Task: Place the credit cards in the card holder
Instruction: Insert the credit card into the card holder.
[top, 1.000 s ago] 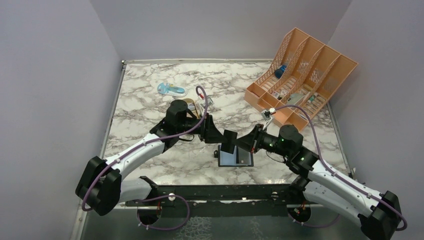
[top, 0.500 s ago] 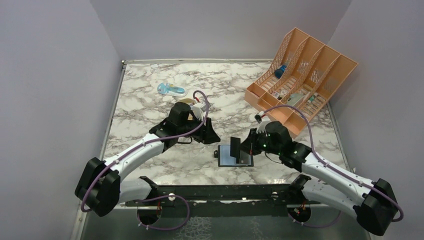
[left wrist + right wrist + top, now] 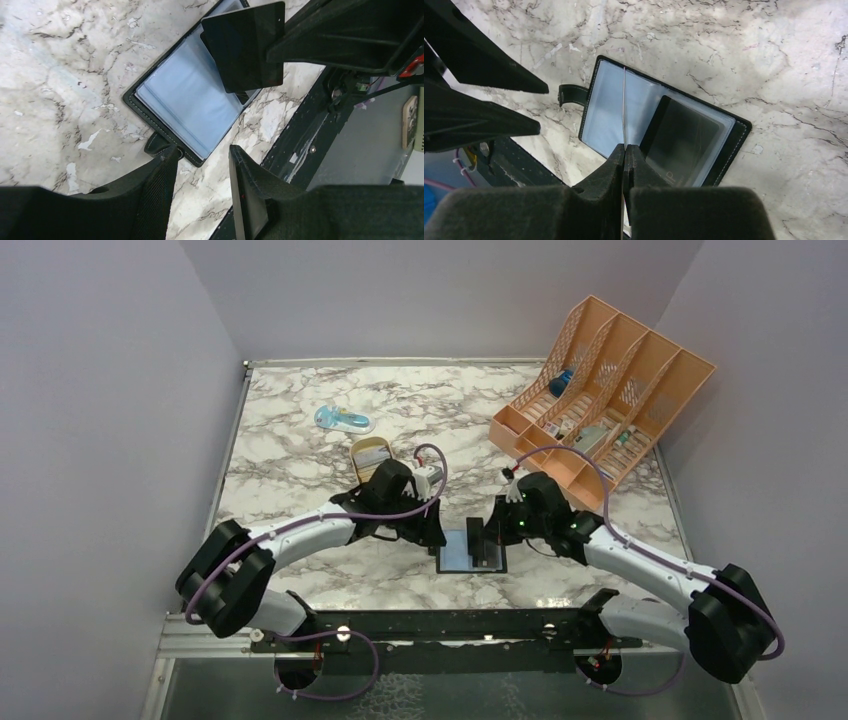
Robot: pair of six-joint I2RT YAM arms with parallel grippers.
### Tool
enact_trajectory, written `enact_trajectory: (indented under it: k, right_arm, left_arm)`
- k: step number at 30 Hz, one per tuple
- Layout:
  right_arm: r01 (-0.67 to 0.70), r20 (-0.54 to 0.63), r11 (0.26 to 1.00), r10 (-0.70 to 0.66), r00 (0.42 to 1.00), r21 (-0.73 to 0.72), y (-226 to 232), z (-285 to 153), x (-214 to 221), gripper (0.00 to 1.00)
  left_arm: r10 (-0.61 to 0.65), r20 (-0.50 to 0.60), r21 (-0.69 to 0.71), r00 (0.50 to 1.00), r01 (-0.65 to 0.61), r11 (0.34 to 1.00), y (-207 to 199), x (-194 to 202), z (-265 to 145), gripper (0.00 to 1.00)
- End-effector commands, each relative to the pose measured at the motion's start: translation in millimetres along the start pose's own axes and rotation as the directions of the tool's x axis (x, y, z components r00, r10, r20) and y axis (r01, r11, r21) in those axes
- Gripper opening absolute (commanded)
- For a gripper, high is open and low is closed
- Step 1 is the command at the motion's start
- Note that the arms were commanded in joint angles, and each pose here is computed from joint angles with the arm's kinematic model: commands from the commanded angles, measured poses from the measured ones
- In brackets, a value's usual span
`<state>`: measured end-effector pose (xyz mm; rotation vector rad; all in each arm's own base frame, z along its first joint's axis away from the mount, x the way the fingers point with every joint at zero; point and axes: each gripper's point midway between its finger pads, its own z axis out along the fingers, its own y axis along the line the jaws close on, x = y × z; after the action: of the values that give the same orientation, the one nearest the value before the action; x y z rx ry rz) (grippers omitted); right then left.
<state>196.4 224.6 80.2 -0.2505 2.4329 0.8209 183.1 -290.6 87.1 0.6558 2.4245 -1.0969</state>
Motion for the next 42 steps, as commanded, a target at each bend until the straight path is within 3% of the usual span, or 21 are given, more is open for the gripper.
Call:
enact_trajectory:
  k: [1,18,27,32,36,42]
  right_arm:
    - [0.012,0.007,0.999,-0.012,1.0,-0.038,8,0,-14,0.01]
    - [-0.053,-0.078,0.995,0.06,0.995,0.079,-15,5,7,0.01]
    - [-0.036,-0.042,0.982,0.045,0.998,0.184,-28,-8,-3,0.01]
    - [-0.041,-0.043,0.987,0.049,0.998,0.154,-22,-10,-3,0.01]
    - [-0.051,-0.045,0.996,0.054,0.998,0.069,-9,-8,-1,0.01]
    - [-0.059,-0.067,0.998,0.059,0.996,0.008,-2,2,5,0.01]
  left_arm:
    - [0.015,0.021,0.01,1.0,-0.015,1.0,-7,-9,15,0.44]
    - [-0.038,-0.032,-0.115,0.999,0.034,0.993,23,11,34,0.41]
    - [-0.061,-0.07,-0.193,0.996,0.046,0.98,40,24,34,0.41]
    - [-0.072,-0.08,-0.2,0.994,0.054,0.978,42,29,35,0.39]
    - [-0.066,-0.088,-0.2,0.994,0.047,0.979,43,31,34,0.31]
    - [-0.069,-0.1,-0.2,0.993,0.048,0.979,43,35,34,0.31]
